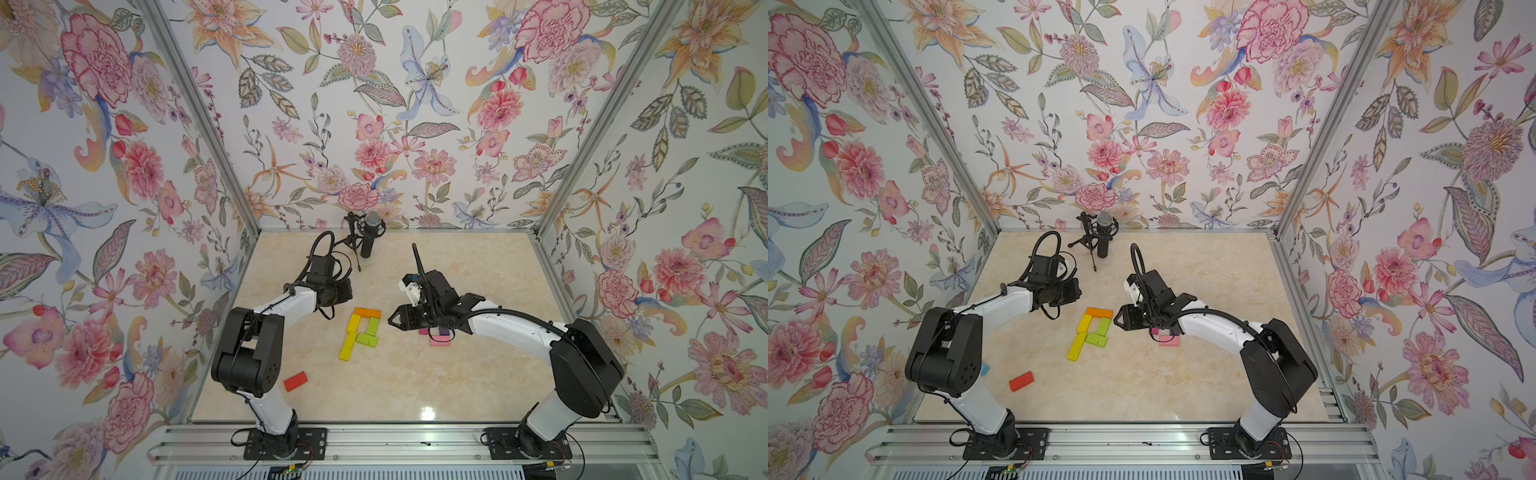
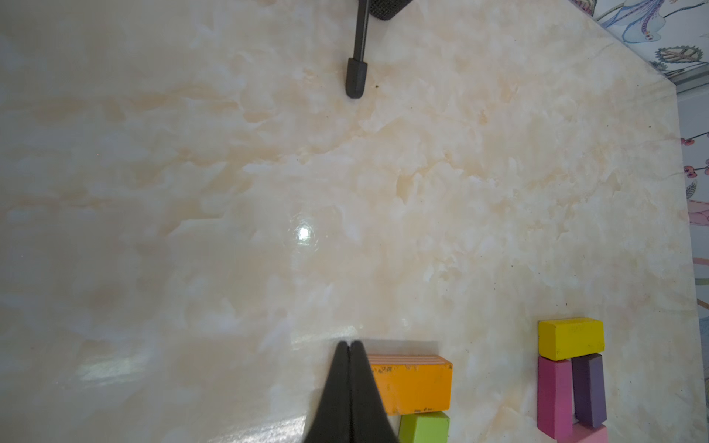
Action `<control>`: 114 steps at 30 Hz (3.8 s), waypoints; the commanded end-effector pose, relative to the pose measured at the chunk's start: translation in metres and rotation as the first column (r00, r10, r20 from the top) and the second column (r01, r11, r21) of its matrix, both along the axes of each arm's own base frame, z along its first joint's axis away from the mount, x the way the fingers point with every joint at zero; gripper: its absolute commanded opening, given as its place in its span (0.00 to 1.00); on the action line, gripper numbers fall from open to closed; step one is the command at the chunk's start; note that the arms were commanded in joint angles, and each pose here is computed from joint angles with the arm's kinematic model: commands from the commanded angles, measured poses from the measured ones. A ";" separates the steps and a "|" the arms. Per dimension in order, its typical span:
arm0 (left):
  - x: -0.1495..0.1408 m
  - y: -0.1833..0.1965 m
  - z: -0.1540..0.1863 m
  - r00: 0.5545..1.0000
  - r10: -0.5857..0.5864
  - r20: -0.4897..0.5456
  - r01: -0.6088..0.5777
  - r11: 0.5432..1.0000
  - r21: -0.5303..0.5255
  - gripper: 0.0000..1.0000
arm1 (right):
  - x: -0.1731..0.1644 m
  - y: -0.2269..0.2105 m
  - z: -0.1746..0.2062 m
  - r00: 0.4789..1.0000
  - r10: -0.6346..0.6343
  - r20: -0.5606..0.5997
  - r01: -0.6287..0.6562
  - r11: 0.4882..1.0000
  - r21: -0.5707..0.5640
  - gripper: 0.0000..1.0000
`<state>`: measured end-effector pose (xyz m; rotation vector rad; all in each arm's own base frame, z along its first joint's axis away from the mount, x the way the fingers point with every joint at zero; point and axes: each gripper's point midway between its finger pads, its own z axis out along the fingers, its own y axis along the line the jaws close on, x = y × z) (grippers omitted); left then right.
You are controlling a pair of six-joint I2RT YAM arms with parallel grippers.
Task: Assemble the letter p with building blocks
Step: Adjust the building block at the center of the board, then pick up the building block from the center of the board.
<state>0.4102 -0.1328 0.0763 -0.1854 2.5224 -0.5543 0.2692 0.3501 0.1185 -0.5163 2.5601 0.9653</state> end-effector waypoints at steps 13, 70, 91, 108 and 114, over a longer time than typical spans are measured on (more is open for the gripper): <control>-0.039 0.037 0.006 0.996 0.085 0.015 -0.085 0.996 0.013 0.00 | -0.031 0.044 -0.043 0.988 0.089 -0.125 -0.088 0.996 0.015 0.47; -0.048 0.054 0.010 0.997 0.072 0.014 -0.071 0.997 -0.011 0.00 | -0.018 0.072 -0.081 0.979 0.104 -0.178 -0.103 0.995 0.010 0.51; -0.051 0.057 0.021 0.996 0.083 0.028 -0.083 0.996 -0.008 0.00 | -0.018 0.056 -0.063 0.986 0.067 -0.151 -0.066 0.998 0.014 0.51; -0.063 0.005 0.075 0.992 0.014 0.122 -0.014 1.000 0.001 0.06 | 0.012 -0.018 0.026 1.000 -0.021 0.022 0.021 1.000 -0.007 0.57; -0.096 0.033 0.056 0.997 0.077 0.004 -0.077 0.990 0.122 0.08 | -0.011 -0.001 0.025 0.997 0.057 0.042 -0.056 0.998 -0.036 0.59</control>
